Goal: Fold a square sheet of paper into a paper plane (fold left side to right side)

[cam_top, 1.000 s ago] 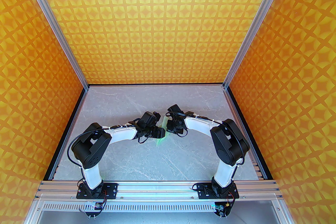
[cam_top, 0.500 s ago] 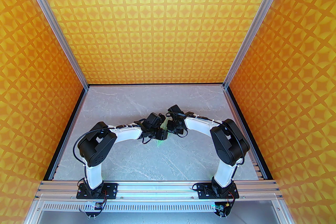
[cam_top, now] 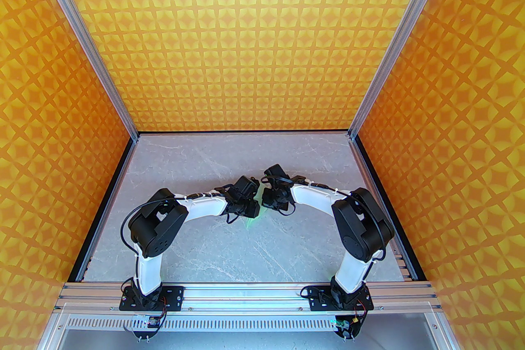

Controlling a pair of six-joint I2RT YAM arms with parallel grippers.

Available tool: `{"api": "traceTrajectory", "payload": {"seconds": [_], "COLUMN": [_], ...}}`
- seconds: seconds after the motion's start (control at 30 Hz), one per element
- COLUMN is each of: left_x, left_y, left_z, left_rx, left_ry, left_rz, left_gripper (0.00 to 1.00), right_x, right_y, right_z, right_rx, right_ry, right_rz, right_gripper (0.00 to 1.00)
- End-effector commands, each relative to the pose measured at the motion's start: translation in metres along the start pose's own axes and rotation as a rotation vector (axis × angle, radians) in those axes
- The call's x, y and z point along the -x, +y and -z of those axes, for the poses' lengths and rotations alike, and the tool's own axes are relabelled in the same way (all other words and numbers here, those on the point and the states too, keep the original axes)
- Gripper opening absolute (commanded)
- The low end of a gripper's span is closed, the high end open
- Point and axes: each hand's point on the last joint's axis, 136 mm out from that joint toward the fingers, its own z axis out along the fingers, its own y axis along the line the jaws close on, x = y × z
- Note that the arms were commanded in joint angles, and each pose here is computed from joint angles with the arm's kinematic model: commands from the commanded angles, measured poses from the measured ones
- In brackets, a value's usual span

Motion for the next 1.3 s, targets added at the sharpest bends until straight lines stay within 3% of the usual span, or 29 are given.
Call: {"api": "traceTrajectory", "payload": {"seconds": [0.0, 0.13, 0.17, 0.37, 0.53, 0.6, 0.67, 0.93, 1.27], "left_x": [-0.007, -0.004, -0.003, 0.008, 0.014, 0.013, 0.014, 0.022, 0.012], "left_y": [0.005, 0.003, 0.003, 0.015, 0.056, 0.082, 0.113, 0.182, 0.200], "left_z": [-0.004, 0.002, 0.005, 0.035, 0.066, 0.074, 0.080, 0.080, 0.066], "left_rx": [0.045, 0.053, 0.057, 0.138, 0.244, 0.293, 0.343, 0.438, 0.460], "left_ry": [0.031, 0.020, 0.013, -0.037, -0.045, -0.038, -0.030, -0.001, 0.048], "left_rz": [-0.022, -0.022, -0.019, -0.011, 0.025, 0.051, 0.102, 0.173, 0.221], "left_gripper": [0.13, 0.04, 0.01, 0.00, 0.00, 0.00, 0.00, 0.00, 0.00], "right_x": [0.003, 0.009, 0.013, 0.031, 0.033, 0.032, 0.030, 0.024, 0.021], "right_y": [0.002, 0.000, 0.000, -0.010, -0.012, -0.011, -0.010, -0.015, -0.022], "right_z": [0.009, 0.021, 0.027, 0.062, 0.074, 0.075, 0.076, 0.079, 0.077], "right_rx": [0.025, 0.037, 0.044, 0.072, 0.098, 0.112, 0.126, 0.128, 0.109], "right_ry": [-0.026, -0.062, -0.081, -0.184, -0.214, -0.218, -0.222, -0.229, -0.227], "right_rz": [-0.013, -0.023, -0.024, -0.054, -0.050, -0.047, -0.043, -0.040, -0.041], "right_gripper": [0.16, 0.25, 0.32, 0.48, 0.60, 0.75, 0.98, 0.99, 0.99]}}
